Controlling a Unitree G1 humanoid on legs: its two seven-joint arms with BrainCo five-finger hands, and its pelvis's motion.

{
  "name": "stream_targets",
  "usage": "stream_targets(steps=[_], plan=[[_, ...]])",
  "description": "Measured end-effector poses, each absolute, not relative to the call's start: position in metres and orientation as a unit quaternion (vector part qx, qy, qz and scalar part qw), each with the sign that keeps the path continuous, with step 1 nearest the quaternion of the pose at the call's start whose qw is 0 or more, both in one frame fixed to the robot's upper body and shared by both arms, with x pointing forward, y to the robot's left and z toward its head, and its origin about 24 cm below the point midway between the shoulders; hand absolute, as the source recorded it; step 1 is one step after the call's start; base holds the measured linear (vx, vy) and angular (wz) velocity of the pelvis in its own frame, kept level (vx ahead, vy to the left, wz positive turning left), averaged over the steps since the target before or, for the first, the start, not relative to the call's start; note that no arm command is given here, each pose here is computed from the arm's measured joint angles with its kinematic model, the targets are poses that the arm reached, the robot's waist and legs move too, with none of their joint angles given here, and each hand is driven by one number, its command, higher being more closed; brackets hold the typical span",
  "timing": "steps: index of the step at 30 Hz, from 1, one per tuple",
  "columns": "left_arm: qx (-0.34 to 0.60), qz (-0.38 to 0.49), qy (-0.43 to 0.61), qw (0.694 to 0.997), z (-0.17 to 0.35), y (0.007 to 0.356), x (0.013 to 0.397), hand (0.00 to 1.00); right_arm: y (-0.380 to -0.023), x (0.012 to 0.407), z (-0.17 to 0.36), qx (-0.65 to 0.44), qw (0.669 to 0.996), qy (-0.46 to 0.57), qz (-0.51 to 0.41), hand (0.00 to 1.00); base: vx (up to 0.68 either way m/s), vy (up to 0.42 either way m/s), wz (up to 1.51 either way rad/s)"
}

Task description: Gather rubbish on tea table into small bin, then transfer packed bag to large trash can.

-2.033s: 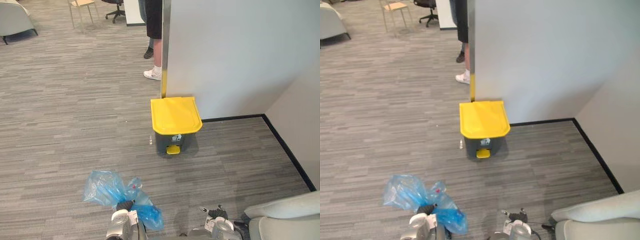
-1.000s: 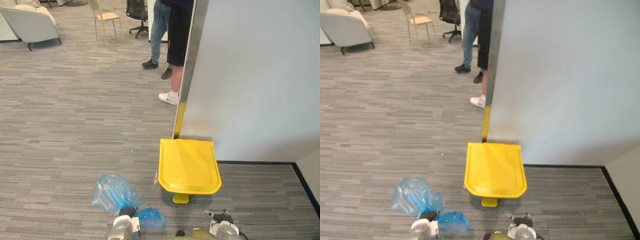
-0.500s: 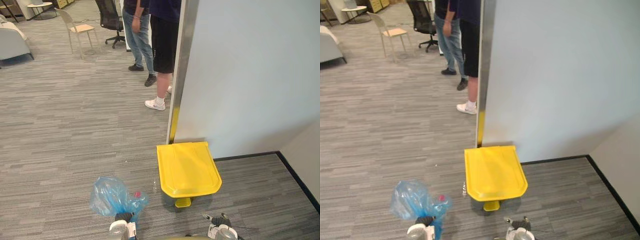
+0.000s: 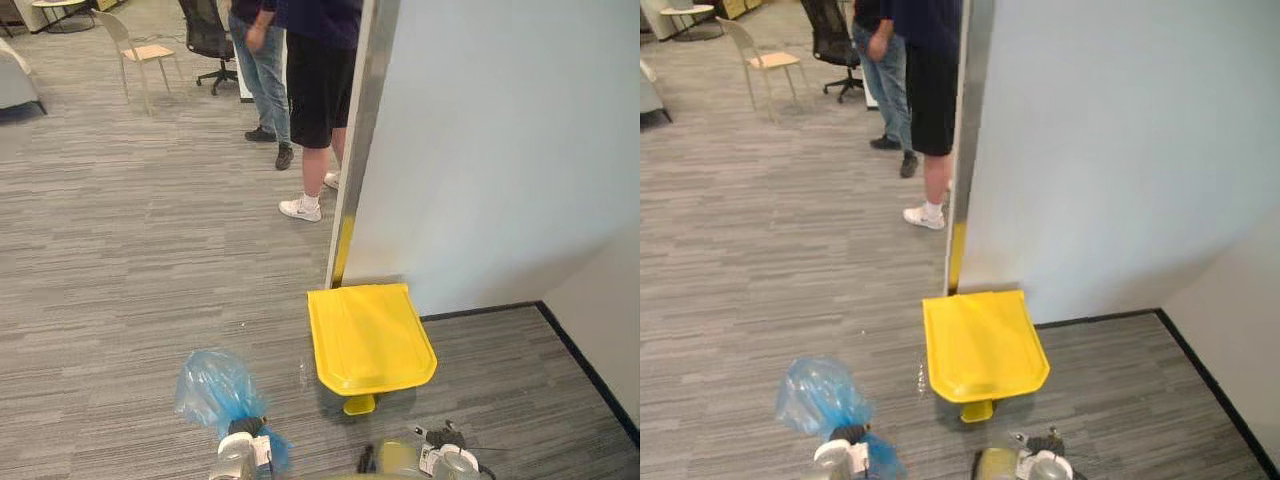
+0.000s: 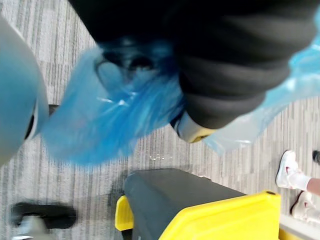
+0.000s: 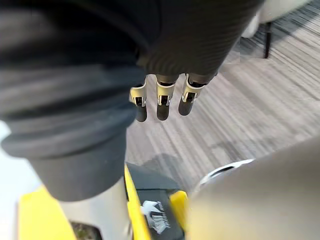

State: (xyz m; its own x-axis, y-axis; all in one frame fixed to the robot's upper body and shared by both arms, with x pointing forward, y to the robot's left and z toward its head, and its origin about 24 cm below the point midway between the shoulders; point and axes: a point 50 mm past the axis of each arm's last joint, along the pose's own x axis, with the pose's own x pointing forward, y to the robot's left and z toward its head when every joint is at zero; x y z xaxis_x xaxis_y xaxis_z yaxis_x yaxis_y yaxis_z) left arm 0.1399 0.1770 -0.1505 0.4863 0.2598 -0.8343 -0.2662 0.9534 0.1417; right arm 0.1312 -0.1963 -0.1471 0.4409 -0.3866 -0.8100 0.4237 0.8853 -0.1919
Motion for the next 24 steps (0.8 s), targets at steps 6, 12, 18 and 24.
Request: stream_targets(steps=[6,12,18,24], plan=[[-0.008,0.141,0.464,0.875,-0.144,0.169,0.158,1.0,-0.195,0.147,-0.142,0.027,0.855,0.457,-0.244,0.0,0.26,-0.145,0.35],[-0.009,0.131,0.465,0.876,-0.145,0.164,0.158,1.0,-0.191,0.146,-0.143,0.03,0.855,0.459,-0.242,0.0,0.14,-0.036,0.35],[-0.008,0.125,0.46,0.879,-0.143,0.165,0.162,1.0,-0.185,0.144,-0.144,0.031,0.855,0.463,-0.234,0.0,0.0,0.029,0.2],[-0.003,0.121,0.46,0.879,-0.143,0.165,0.161,1.0,-0.185,0.144,-0.144,0.033,0.854,0.462,-0.236,0.0,-0.01,-0.003,0.0]])
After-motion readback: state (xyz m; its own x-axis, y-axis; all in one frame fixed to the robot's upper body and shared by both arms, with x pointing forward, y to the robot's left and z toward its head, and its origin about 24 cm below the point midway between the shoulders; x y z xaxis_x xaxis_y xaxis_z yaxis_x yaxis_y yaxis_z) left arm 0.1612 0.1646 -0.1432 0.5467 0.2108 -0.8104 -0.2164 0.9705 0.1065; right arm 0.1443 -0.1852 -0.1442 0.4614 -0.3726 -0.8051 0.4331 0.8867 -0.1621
